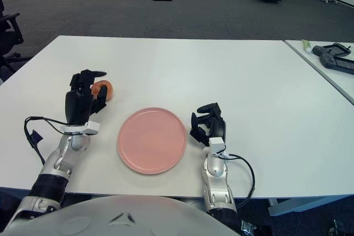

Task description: Put the apple into the plate.

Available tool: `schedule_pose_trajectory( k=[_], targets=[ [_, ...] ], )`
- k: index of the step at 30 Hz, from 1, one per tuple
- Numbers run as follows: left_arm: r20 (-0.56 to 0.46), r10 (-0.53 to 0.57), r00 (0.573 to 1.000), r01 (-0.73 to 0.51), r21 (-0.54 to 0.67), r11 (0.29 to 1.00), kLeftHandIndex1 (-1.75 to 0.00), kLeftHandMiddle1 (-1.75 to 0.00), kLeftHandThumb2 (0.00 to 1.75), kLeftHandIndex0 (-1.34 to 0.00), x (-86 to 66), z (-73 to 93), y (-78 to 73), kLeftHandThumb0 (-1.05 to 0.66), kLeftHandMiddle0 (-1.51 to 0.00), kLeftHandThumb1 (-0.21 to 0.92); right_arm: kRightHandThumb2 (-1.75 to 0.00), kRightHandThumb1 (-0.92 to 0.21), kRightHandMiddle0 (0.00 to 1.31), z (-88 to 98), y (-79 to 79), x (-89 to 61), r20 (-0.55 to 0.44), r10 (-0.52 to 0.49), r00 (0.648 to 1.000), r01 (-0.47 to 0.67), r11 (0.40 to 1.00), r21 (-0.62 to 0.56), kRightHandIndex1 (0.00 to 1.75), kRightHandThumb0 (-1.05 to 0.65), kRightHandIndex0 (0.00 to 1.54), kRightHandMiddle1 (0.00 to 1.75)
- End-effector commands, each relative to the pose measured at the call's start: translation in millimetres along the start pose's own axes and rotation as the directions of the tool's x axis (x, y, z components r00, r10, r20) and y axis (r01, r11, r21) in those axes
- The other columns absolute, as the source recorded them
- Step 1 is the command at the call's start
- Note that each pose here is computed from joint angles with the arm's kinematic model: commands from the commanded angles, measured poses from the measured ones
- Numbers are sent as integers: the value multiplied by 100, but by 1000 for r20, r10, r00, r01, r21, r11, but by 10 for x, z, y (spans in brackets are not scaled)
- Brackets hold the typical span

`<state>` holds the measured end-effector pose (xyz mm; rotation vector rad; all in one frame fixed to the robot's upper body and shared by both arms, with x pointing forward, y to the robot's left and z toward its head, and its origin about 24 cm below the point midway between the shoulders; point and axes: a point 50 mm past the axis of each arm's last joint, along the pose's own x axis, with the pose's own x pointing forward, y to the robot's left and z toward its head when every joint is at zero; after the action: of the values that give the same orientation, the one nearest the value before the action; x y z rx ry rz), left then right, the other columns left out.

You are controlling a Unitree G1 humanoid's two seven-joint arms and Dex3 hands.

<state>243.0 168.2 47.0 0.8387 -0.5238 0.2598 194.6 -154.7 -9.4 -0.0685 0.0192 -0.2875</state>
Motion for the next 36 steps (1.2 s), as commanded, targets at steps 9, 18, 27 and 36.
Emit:
schedule_pose_trajectory(
  k=[9,18,27,36],
  targets=[
    [27,-57,998,52,153,987,-9,-3,34,0,169,-86,-62,-103,0,90,-90,-66,36,-88,-7,-16,-58,-1,998,-1,999,-37,142,-39,65,175],
    [35,-210,977,195,245,950,0,0,21,0,260,-173,-135,-105,0,92,-91,-64,36,-79,-13,-10,-46,5,999,-7,1000,-30,138,-39,66,175],
    [21,-268,963,253,270,929,0,0,23,0,318,-297,-282,-105,0,92,-90,-65,36,-81,-21,1,-34,13,999,-14,1000,-23,139,-39,64,175],
    [-6,-305,952,293,295,909,0,0,25,0,334,-395,-409,-105,0,92,-90,-65,36,-84,-18,9,-33,9,999,-9,1000,-19,140,-39,64,175]
  ],
)
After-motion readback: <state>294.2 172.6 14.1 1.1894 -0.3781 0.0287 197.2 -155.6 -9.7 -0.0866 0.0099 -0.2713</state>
